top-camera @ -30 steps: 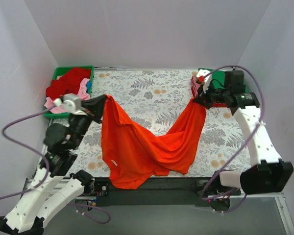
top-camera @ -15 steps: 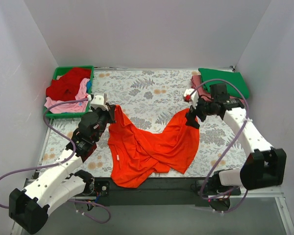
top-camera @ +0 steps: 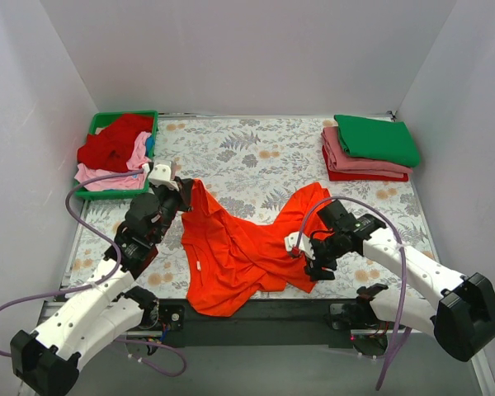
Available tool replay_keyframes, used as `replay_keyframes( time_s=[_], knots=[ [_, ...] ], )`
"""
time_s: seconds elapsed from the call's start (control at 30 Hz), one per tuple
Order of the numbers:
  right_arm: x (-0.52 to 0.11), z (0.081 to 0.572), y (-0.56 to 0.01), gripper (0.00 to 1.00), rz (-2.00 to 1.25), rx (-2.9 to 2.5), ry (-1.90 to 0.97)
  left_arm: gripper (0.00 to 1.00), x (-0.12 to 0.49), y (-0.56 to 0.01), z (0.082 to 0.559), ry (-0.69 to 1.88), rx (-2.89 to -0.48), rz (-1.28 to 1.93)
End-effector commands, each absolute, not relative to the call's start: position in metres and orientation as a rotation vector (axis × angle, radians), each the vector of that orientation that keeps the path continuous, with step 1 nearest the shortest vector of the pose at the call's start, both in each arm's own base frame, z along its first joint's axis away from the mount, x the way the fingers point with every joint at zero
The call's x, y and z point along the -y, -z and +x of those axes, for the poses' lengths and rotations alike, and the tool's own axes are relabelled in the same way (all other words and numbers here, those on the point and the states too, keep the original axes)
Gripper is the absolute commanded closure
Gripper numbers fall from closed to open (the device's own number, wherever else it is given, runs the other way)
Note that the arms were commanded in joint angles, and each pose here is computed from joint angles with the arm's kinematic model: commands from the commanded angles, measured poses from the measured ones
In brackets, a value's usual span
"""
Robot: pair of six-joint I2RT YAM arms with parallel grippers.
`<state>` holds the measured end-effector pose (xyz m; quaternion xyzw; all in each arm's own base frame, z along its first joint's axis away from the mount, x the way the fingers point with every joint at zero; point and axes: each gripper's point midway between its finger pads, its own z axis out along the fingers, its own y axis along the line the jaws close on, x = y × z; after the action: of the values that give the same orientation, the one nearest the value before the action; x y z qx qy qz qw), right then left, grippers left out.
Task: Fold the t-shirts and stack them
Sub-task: Flatten the tshirt out
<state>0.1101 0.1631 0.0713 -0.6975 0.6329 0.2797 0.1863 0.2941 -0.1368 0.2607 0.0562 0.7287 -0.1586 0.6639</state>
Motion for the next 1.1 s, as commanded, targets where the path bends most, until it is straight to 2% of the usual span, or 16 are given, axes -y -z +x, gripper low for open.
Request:
replay_keyframes(
  time_s=[0.0, 0.63, 0.77, 0.87, 0.97, 1.07],
  knots=[
    [-0.163, 0.116, -0.056, 0.34, -1.996, -1.807, -0.669, 1.00, 0.135, -0.270, 0.291, 0.375, -1.627, 0.121],
    [-0.174, 0.081, -0.030, 0.43, -2.129, -1.807, -0.773, 1.00, 0.135, -0.269, 0.288, 0.381, -1.629, 0.121],
    [-0.176, 0.079, -0.027, 0.49, -2.143, -1.812, -0.777, 1.00, 0.134, -0.270, 0.288, 0.382, -1.626, 0.118],
    [-0.178, 0.080, -0.027, 0.60, -2.142, -1.821, -0.780, 1.00, 0.134, -0.271, 0.287, 0.385, -1.622, 0.115],
    [-0.181, 0.082, -0.030, 0.76, -2.132, -1.823, -0.786, 1.00, 0.133, -0.273, 0.286, 0.385, -1.617, 0.113],
    [-0.183, 0.086, -0.040, 0.86, -2.125, -1.812, -0.769, 1.00, 0.133, -0.275, 0.286, 0.386, -1.611, 0.113]
  ],
)
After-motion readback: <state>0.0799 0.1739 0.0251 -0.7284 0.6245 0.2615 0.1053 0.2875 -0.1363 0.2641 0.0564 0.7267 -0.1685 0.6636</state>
